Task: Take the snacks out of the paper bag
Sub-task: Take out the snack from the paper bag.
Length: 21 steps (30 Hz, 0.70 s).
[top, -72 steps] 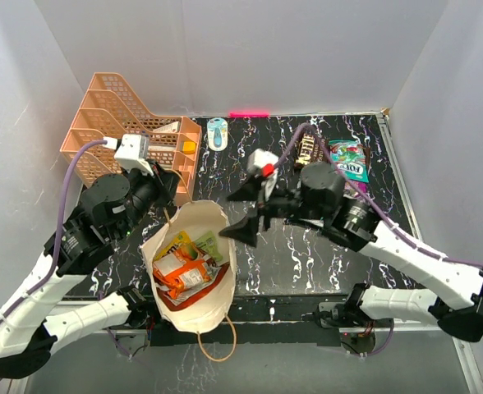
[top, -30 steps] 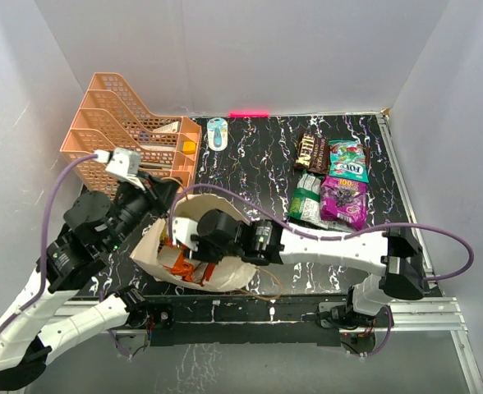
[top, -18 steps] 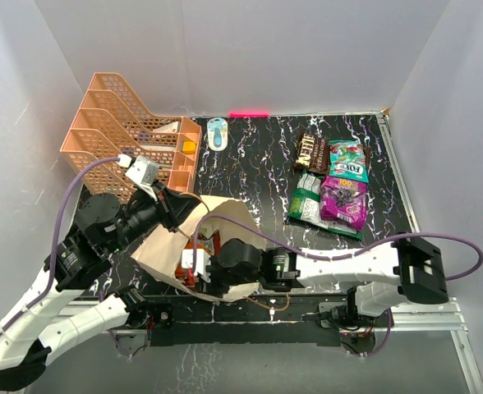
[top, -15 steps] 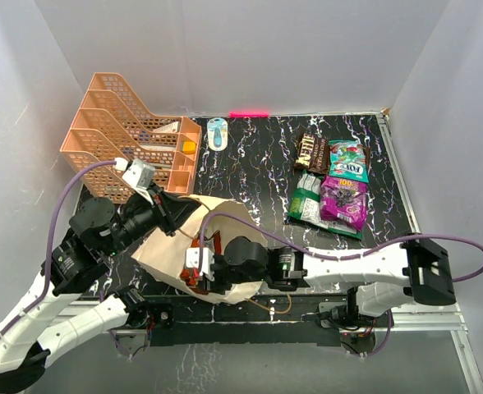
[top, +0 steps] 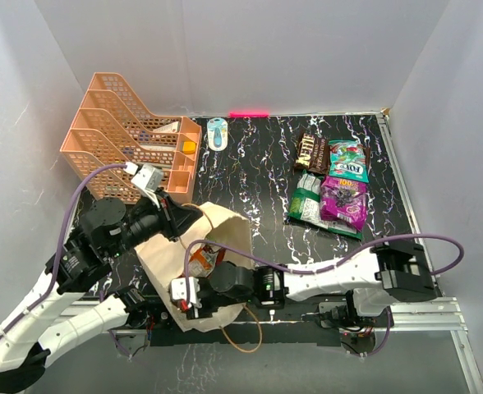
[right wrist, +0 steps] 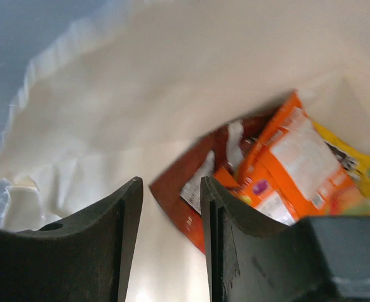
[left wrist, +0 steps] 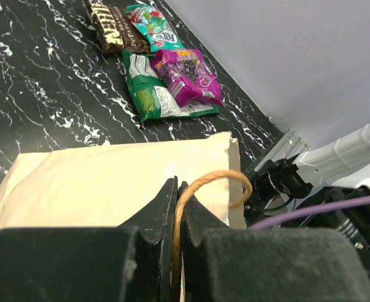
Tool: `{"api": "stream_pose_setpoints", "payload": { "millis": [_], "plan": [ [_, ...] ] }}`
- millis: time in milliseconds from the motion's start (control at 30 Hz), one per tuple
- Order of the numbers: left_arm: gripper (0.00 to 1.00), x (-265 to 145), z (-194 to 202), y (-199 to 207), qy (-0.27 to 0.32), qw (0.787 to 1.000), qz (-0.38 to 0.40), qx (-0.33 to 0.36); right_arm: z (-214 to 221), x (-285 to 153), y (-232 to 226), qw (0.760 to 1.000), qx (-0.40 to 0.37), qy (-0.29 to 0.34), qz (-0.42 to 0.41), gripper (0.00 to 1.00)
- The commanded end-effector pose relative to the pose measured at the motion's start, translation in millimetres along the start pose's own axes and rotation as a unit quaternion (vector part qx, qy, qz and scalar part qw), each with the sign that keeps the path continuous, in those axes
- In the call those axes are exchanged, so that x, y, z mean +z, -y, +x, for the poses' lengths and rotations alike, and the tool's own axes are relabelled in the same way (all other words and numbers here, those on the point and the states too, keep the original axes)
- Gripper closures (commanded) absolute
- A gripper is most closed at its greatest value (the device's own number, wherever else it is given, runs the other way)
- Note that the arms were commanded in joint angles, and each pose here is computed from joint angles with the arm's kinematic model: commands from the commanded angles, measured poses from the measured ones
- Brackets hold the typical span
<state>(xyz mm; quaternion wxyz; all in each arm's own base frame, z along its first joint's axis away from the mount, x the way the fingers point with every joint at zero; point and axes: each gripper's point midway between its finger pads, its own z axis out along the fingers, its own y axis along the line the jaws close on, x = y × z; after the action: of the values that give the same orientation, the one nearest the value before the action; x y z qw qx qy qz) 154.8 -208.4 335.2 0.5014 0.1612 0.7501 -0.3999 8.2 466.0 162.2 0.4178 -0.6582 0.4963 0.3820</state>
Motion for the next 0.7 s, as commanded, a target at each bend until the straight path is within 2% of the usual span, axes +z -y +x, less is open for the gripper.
{"api": "stream_pose_setpoints", "payload": {
  "millis": [0, 133, 233, 500, 667],
  "plan": [
    [1.00, -12, 0, -3, 0.002, 1.000, -0.015, -0.019, -26, -40, 42, 0.993, -0.042, 0.030, 0.104, 0.54],
    [1.00, -9, 1, 1, 0.011, 0.999, 0.000, -0.034, -4, -62, 52, 0.989, -0.074, -0.015, 0.130, 0.50],
    [1.00, -7, 1, 4, 0.011, 0.999, 0.010, -0.038, 3, -66, 52, 0.987, -0.083, -0.022, 0.134, 0.46],
    [1.00, -14, -6, 5, 0.014, 1.000, 0.005, -0.021, 41, -37, 67, 0.976, -0.126, -0.082, 0.160, 0.44],
    [1.00, -16, -6, 5, 0.012, 1.000, 0.008, -0.013, 47, -15, 76, 0.963, -0.200, -0.087, 0.161, 0.40]
  ]
}}
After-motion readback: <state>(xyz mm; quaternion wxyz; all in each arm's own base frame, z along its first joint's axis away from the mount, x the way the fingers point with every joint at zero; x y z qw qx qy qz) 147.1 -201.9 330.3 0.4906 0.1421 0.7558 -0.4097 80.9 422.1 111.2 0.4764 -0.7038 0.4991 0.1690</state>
